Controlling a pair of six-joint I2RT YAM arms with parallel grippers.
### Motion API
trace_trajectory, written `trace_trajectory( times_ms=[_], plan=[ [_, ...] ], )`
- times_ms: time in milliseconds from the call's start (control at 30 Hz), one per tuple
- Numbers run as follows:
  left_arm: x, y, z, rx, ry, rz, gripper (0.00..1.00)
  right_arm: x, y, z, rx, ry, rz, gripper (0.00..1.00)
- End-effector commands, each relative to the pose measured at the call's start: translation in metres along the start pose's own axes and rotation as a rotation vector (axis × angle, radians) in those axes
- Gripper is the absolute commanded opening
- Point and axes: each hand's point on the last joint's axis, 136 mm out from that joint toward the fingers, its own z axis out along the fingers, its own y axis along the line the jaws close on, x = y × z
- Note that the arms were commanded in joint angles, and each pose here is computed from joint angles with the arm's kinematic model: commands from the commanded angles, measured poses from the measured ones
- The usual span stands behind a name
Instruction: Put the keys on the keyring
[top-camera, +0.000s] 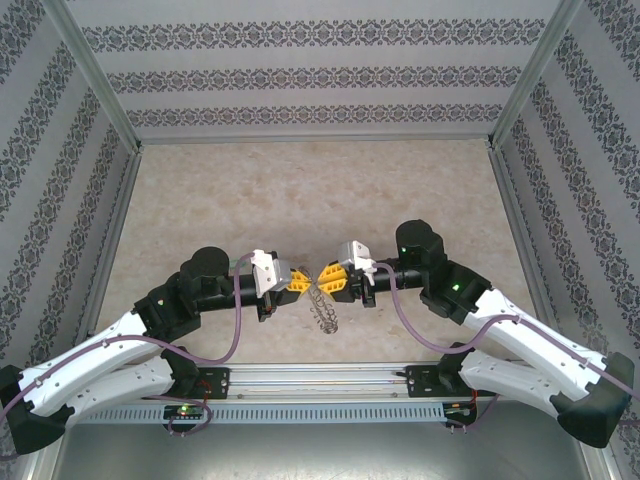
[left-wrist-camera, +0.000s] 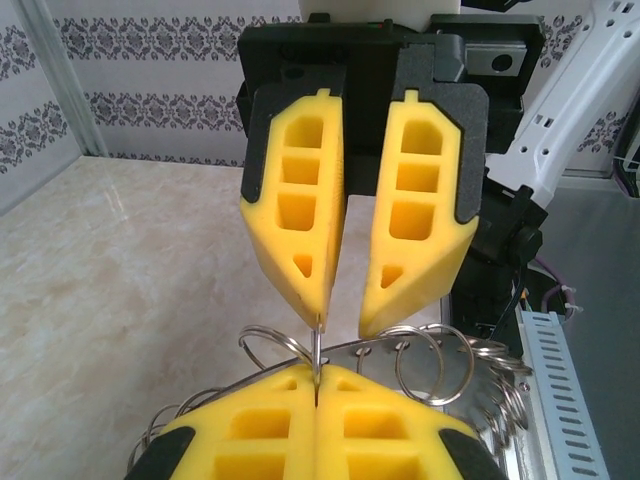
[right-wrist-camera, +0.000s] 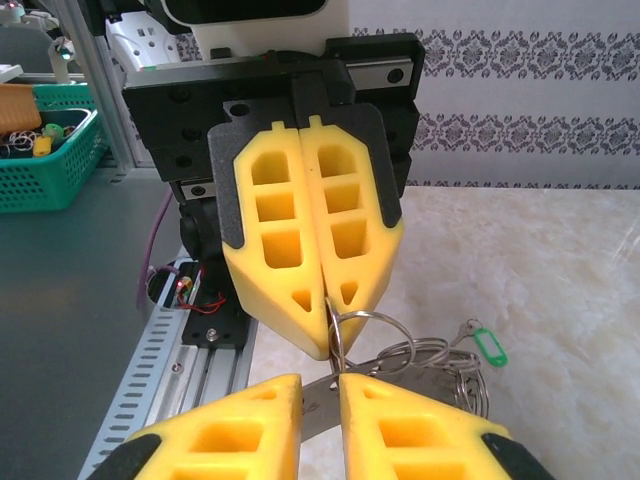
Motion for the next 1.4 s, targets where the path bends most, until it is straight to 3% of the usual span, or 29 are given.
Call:
trace_trajectory(
  times_ms=[0,667,767,900,1033,1067,1133,1267,1367],
  plan=[
    [-0.024,-0.008,-0.003,0.031,-0.095,0.025,0.0,-0.017,0.006,0.0,-0.031,-0.041,-0.034,0.19],
    [-0.026,-0.009,-0.004,0.037,-0.095,0.035,0.0,-0.018,-0.005,0.003,0.024,-0.032,-0.045,0.21],
    [-0.026,-0.008,-0.004,0.034,-0.095,0.035,0.0,-0.017,-0.005,0.003,0.023,-0.029,-0.045,0.16],
    [-0.026,-0.008,-0.003,0.034,-0.093,0.033,0.0,-0.016,-0.005,0.004,0.019,-0.02,-0.048,0.0],
    [-0.022,-0.002,-0.001,0.008,-0.065,0.025,0.0,-0.02,-0.002,0.001,0.018,-0.027,-0.065,0.0],
    [-0.021,0.0,-0.001,-0.004,-0.054,0.026,0.07,-0.021,-0.002,0.0,0.027,-0.027,-0.069,0.0],
    [-0.014,0.013,-0.003,-0.079,0.005,0.02,0.37,-0.023,-0.005,-0.004,0.055,-0.023,-0.08,0.0],
    [-0.001,0.028,-0.014,-0.183,0.112,0.046,0.77,-0.021,-0.014,-0.009,0.121,0.023,-0.084,0.0],
    [-0.004,0.026,-0.017,-0.175,0.112,0.057,0.79,-0.013,-0.021,-0.008,0.145,0.083,-0.072,0.0]
  ],
)
